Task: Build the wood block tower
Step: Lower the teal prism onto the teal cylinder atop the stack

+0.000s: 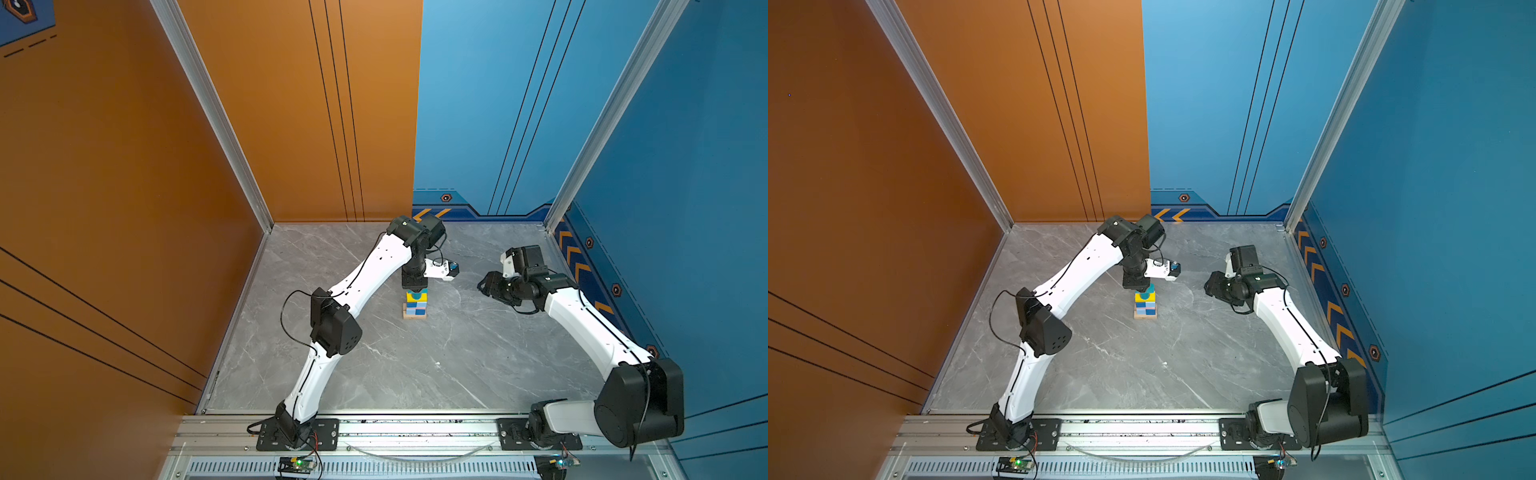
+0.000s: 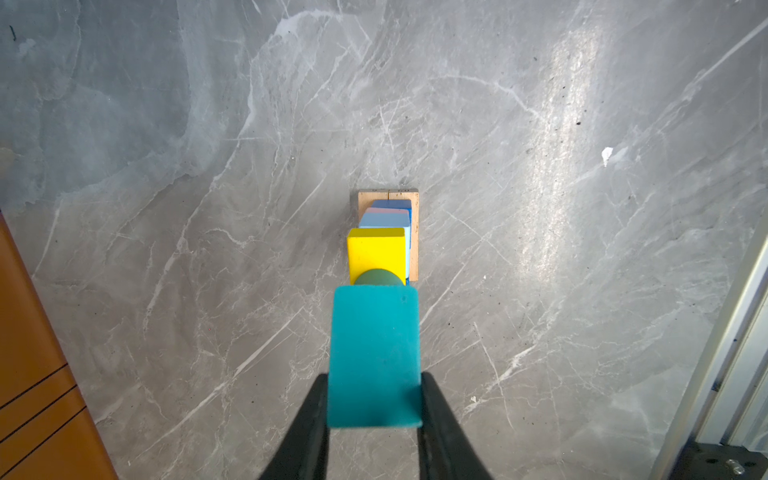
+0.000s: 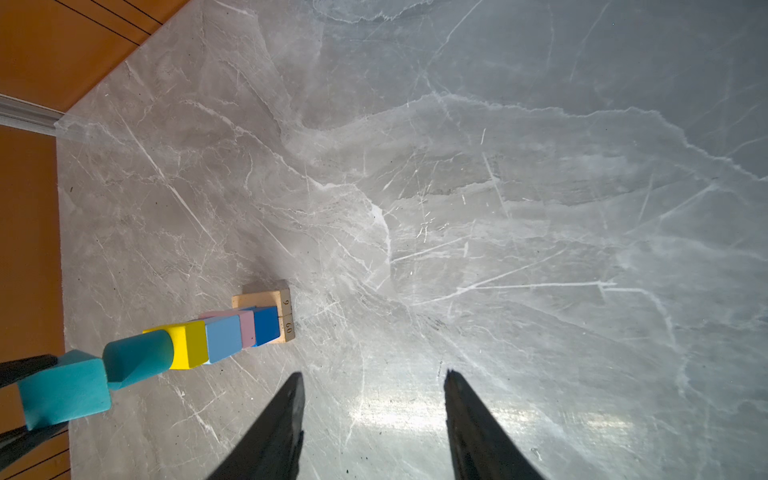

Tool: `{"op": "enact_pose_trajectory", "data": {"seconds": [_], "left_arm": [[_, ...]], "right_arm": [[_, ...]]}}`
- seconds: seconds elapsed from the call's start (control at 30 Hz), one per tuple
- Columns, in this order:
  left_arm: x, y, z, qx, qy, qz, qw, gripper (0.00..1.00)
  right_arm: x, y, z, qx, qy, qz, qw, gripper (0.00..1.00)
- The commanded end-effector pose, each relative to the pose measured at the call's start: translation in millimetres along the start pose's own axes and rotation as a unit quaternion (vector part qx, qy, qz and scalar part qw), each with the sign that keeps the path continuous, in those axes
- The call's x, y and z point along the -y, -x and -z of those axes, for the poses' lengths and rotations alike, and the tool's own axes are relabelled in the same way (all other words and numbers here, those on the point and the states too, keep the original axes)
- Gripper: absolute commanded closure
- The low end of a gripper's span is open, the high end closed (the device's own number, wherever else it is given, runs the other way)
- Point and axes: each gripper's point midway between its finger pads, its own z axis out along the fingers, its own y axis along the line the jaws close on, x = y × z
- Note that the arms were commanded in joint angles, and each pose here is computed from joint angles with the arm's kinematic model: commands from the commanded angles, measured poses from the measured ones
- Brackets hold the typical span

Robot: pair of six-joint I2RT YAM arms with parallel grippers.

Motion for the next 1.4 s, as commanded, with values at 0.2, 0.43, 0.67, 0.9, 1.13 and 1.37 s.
{"op": "enact_pose_trajectory", "data": {"seconds": [0.2,0.43,0.67,0.9,1.13,1.37], "left_arm": [[4.5,-1.9,-6.6,-0.016,-0.008,-0.014,1.0,1.0],[6.3,-2.4,-8.9,-0.019,-0.012,-0.016,1.0,0.99],[4.6,-0.4,-10.3,-0.017,-0.008,-0.016,1.0,0.96],[3.1,-0.8,-13.7,-0.019,-0.007,-0.014,1.0,0.92],[1.2,0.1,-15.5,-0.02,-0.003,-0.012,1.0,0.9],[1.6,-0.5,-16.2,-0.022,-0.003,-0.013,1.0,0.89]], "right_arm": [[-1.5,0.6,-0.5,-0.003,0.0,0.004,1.0,0.44],[-0.5,-0.5,-1.4,-0.005,-0.001,0.003,1.0,0.44],[-0.1,-1.0,-2.2,-0.005,-0.001,0.002,1.0,0.44],[0.6,-1.9,-3.5,-0.007,-0.001,0.002,1.0,0.44],[0.5,-2.4,-3.7,-0.008,-0.001,0.002,1.0,0.44],[0.4,-2.5,-3.6,-0.007,0.0,0.002,1.0,0.44]]}}
